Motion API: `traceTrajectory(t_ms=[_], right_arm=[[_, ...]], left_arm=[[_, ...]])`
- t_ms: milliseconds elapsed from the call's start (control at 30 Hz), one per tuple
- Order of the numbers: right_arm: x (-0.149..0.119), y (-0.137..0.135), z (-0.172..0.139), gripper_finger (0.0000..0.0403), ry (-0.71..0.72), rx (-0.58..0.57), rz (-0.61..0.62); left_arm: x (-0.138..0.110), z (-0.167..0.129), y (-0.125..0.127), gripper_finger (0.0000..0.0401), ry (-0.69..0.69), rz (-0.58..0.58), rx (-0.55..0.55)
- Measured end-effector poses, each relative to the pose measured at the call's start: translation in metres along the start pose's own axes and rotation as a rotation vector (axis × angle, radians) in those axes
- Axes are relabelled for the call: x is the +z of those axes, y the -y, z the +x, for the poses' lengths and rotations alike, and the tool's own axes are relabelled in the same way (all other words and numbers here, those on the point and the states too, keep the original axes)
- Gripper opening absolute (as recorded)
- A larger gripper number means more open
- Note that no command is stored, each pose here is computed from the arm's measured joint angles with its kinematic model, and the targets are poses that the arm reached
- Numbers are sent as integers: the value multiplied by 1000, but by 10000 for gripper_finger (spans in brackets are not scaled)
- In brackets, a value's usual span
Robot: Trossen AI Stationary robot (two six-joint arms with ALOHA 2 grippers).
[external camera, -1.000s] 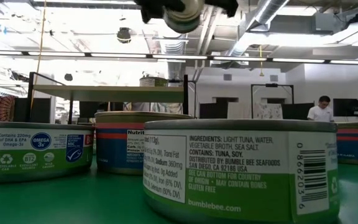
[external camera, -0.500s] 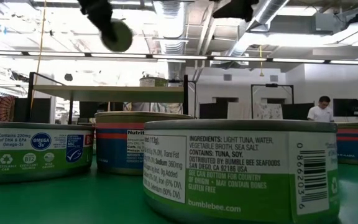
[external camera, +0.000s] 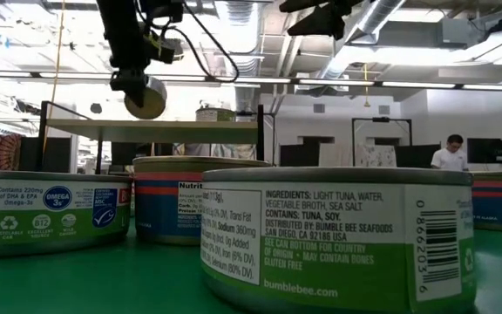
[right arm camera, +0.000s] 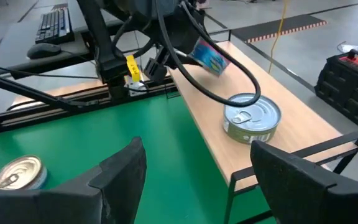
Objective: Stack canned seafood by type on shelf
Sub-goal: Put the blue and pink tuna can on the shelf
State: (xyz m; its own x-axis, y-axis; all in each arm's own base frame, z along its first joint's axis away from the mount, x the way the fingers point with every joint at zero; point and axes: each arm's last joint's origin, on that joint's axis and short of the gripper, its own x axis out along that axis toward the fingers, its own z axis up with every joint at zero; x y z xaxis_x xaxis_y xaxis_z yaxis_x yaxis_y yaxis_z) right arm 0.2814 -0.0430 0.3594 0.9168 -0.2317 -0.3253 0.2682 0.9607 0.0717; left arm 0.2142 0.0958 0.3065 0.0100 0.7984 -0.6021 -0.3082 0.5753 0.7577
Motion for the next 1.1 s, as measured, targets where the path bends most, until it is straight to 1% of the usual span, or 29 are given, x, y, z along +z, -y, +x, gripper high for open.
traceTrajectory(t_ms=[67,167,300,333,433,500,600,700,800,967,1033,1100], right_arm=[[0,-1,0,311,0,4,10],[0,-3,0,311,-1,10,12],[0,-2,0,311,0,8,12],[0,-2,0,311,0,7,12],[0,-2,0,311,0,4,12],[0,-2,0,310,0,4,11],[0,-1,0,310,0,1,12],[0,1,0,310,1,-8,15],[0,4,0,310,1,-15,18],[0,3,0,311,3,-12,35],[0,3,0,311,4,-11,35],[1,3,0,310,8,-11,36]], left_arm=[[-2,2,0,209,-13,0,-41],[-5,3,0,229,-33,-13,-74],[-10,3,1,264,-72,-17,-107],[-11,3,2,274,-78,-20,-132],[-13,2,5,304,-85,-66,-219],[-13,1,5,320,-85,-101,-246],[-14,1,4,336,-91,-108,-208],[-15,0,2,340,-89,-98,-195],[-15,-2,0,341,-71,-145,-191],[-9,-8,-9,341,45,-279,-179],[-4,-8,-12,342,98,-284,-157],[0,-8,-14,342,132,-249,-127]])
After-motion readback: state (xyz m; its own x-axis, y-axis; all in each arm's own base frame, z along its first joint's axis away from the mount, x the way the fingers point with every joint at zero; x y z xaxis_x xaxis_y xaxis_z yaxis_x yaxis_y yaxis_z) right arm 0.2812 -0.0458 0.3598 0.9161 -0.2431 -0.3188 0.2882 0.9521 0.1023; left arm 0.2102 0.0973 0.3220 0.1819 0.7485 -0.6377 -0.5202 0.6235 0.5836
